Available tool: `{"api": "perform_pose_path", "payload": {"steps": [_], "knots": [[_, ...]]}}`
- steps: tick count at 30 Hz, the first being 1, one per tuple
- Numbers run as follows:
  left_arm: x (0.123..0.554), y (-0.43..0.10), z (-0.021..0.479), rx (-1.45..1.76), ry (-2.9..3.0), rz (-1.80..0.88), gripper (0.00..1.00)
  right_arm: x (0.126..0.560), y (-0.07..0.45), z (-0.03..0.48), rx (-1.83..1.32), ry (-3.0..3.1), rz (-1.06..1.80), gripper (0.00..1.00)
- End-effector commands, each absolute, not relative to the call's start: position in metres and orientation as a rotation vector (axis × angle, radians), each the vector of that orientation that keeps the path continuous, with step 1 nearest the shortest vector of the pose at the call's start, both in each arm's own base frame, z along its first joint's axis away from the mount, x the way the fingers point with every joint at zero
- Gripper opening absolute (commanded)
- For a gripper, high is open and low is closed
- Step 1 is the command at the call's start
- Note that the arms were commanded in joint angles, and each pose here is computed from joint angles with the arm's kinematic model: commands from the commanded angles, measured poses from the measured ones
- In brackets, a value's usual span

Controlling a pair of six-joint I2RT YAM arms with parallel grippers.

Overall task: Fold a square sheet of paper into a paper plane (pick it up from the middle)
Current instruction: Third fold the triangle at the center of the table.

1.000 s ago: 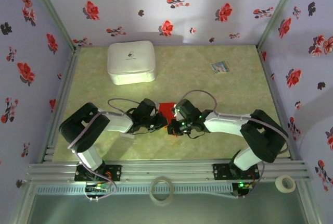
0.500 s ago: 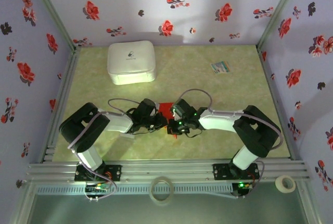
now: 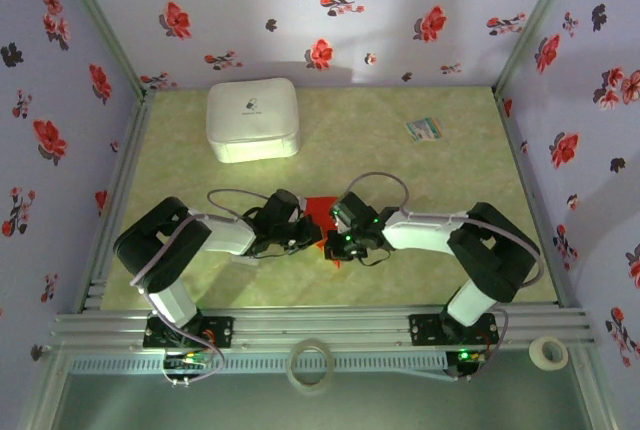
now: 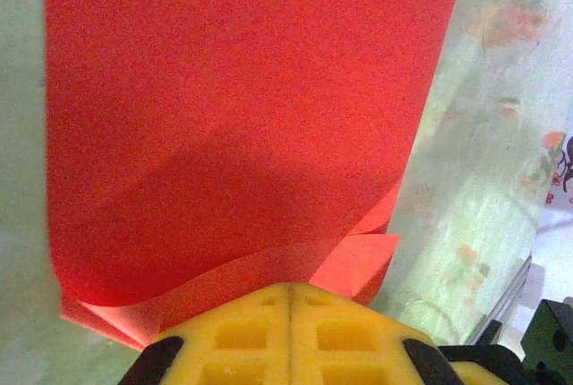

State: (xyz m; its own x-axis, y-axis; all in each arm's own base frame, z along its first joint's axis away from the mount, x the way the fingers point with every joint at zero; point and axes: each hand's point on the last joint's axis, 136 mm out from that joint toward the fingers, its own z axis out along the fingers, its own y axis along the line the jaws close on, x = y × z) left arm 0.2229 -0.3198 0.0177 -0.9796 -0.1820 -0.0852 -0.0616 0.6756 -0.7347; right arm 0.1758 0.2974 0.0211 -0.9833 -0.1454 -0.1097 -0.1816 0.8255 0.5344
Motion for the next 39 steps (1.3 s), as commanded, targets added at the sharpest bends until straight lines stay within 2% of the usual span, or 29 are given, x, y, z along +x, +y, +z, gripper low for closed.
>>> {"api": "perform_pose_path", "payload": {"steps": [1, 5, 11, 21, 39], "knots": [[0.218, -0.310, -0.001, -0.209, 2.789, -1.091, 0.00, 0.175, 0.296, 0.031, -0.296, 2.912, 0.887, 0.07], [0.218, -0.310, -0.001, -0.210, 2.789, -1.091, 0.00, 0.169, 0.311, 0.045, -0.372, 2.877, 0.949, 0.08], [0.218, -0.310, -0.001, -0.212, 2.789, -1.091, 0.00, 0.162, 0.318, 0.034, -0.439, 2.917, 0.885, 0.07], [0.219, -0.310, 0.001, -0.205, 2.787, -1.091, 0.00, 0.165, 0.291, 0.014, -0.398, 2.963, 0.696, 0.07], [0.218, -0.310, 0.000, -0.205, 2.790, -1.089, 0.00, 0.168, 0.283, 0.014, -0.302, 2.947, 0.798, 0.07]]}}
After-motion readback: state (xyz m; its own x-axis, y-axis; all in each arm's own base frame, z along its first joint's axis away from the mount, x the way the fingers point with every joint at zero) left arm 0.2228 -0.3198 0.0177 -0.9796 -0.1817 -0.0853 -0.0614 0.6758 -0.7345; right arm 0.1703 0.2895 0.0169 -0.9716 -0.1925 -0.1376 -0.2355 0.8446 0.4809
